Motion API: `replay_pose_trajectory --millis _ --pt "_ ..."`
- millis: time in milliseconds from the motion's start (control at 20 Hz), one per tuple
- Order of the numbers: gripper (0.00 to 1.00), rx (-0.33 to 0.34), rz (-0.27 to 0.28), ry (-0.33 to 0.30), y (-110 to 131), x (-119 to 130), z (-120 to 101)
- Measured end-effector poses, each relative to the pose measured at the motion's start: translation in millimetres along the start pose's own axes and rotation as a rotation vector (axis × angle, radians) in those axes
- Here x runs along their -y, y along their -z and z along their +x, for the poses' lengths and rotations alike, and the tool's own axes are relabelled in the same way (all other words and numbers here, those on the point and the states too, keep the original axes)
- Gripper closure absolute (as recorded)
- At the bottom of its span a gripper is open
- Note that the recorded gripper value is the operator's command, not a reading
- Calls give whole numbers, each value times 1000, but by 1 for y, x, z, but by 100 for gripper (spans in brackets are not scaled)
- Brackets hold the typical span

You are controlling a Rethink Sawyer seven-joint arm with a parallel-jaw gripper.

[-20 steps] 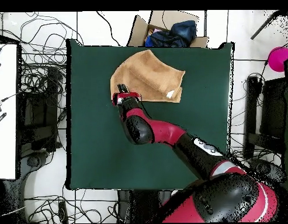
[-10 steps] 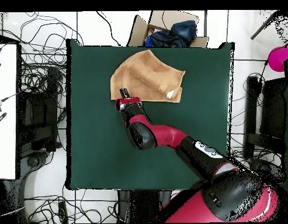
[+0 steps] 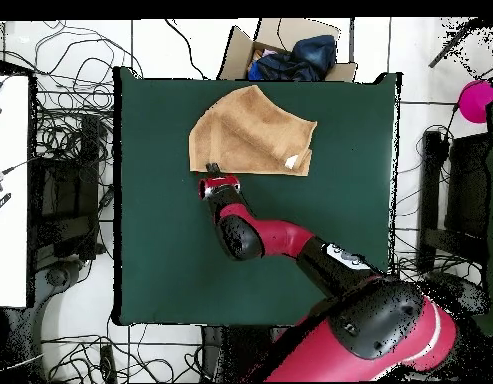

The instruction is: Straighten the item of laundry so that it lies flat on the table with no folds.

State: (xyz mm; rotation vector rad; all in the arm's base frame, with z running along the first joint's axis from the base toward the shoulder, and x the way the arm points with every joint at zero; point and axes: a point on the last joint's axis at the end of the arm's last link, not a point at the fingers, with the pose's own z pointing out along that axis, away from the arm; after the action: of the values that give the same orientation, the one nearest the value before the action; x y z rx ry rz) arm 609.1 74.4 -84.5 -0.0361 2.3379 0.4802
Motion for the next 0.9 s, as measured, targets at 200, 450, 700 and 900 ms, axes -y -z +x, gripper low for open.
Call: replay_pose_trajectory --millis 200,450,700,900 --pt "100 -26 37 45 -11 -6 2" --pt "100 -41 68 87 -17 -10 -3" --pt "100 -59 103 130 -21 -14 -6" --pt "100 -117 182 174 -25 -25 -12"
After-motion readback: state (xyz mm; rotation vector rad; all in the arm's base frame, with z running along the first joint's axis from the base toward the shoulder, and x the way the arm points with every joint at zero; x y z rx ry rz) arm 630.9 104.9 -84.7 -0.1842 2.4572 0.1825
